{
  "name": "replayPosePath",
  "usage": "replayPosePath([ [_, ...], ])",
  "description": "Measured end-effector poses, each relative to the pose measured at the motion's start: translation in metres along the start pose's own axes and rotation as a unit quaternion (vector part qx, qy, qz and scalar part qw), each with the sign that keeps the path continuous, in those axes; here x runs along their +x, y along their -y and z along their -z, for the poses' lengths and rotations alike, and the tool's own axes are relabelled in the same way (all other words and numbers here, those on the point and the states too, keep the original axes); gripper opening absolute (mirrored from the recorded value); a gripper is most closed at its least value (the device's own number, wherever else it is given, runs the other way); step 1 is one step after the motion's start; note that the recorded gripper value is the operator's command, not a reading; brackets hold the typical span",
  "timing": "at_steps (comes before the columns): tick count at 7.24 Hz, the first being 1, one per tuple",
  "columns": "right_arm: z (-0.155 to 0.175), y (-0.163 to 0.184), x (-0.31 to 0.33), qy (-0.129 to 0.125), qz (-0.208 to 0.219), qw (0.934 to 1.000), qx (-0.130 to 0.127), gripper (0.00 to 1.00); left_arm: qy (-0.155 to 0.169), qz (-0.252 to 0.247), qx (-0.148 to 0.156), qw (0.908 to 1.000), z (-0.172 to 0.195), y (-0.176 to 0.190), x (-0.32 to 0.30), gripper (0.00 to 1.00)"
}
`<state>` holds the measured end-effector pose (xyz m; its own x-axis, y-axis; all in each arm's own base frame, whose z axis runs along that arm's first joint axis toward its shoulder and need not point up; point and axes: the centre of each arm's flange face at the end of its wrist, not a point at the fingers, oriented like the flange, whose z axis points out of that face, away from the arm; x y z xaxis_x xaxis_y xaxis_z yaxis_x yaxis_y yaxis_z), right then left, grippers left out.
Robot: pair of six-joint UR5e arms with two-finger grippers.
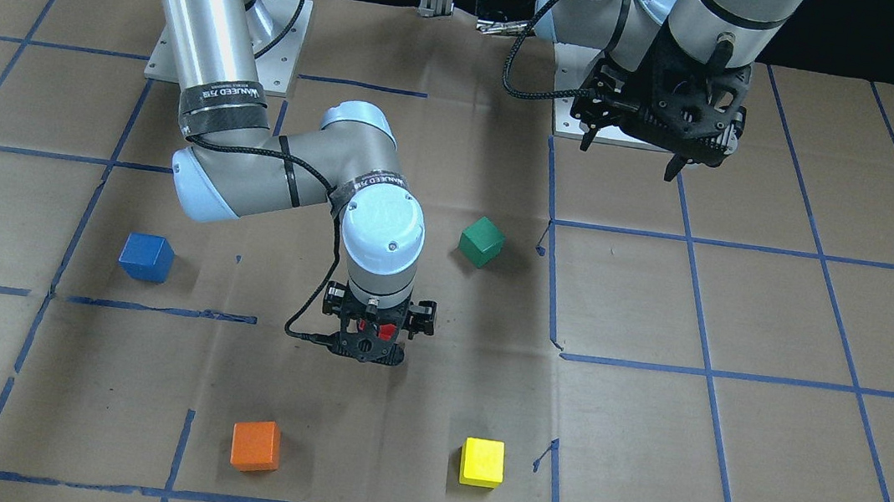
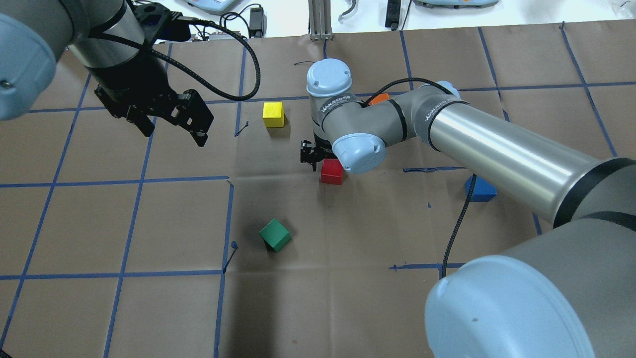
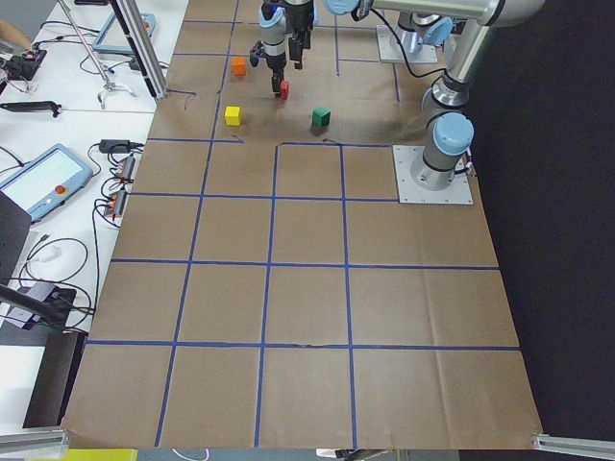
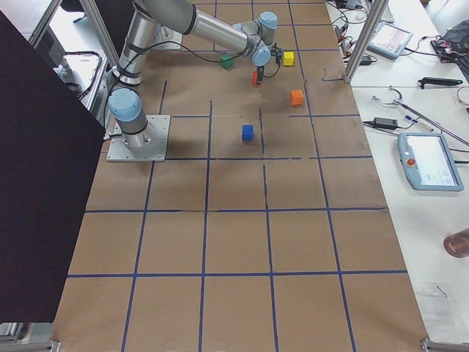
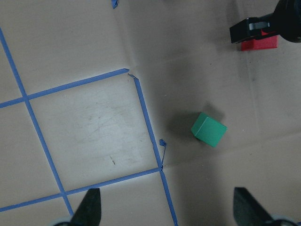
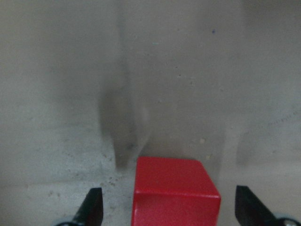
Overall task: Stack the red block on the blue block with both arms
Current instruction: 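Move the right gripper down over the red cube, then grasp the red cube with the right gripper and lift it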
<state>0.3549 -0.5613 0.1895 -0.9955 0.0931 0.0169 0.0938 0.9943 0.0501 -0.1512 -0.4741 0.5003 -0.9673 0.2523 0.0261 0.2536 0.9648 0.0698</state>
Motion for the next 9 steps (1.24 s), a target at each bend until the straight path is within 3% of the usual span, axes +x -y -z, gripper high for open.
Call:
replayPosePath([
  [1, 0.001, 0.0, 0.001, -0.001, -0.004, 1.0, 0.0, 0.55, 0.0, -0.001, -0.001, 1.0, 0.0, 0.0, 0.0, 1.0],
  [2, 0.001, 0.0, 0.001, 0.0, -0.006, 1.0, 0.0, 0.38, 0.001, 0.0, -0.002, 1.0, 0.0, 0.0, -0.001, 1.0],
  [3, 0.001, 0.0, 0.001, 0.0, -0.007, 1.0, -0.001, 0.15, 0.001, 0.001, -0.002, 1.0, 0.0, -0.001, -0.002, 1.0],
  [4, 0.002, 0.0, 0.002, -0.001, -0.008, 1.0, -0.005, 0.09, 0.002, 0.004, -0.002, 1.0, 0.0, -0.001, -0.002, 1.0],
  [6, 0.014, 0.0, 0.004, -0.003, -0.009, 0.9999, -0.009, 0.09, 0.0, 0.01, -0.002, 1.0, 0.002, -0.002, -0.002, 1.0],
  [9, 0.097, -0.003, 0.036, 0.016, -0.02, 0.9993, 0.028, 0.09, -0.004, 0.04, -0.005, 0.9992, 0.002, -0.004, -0.021, 1.0],
])
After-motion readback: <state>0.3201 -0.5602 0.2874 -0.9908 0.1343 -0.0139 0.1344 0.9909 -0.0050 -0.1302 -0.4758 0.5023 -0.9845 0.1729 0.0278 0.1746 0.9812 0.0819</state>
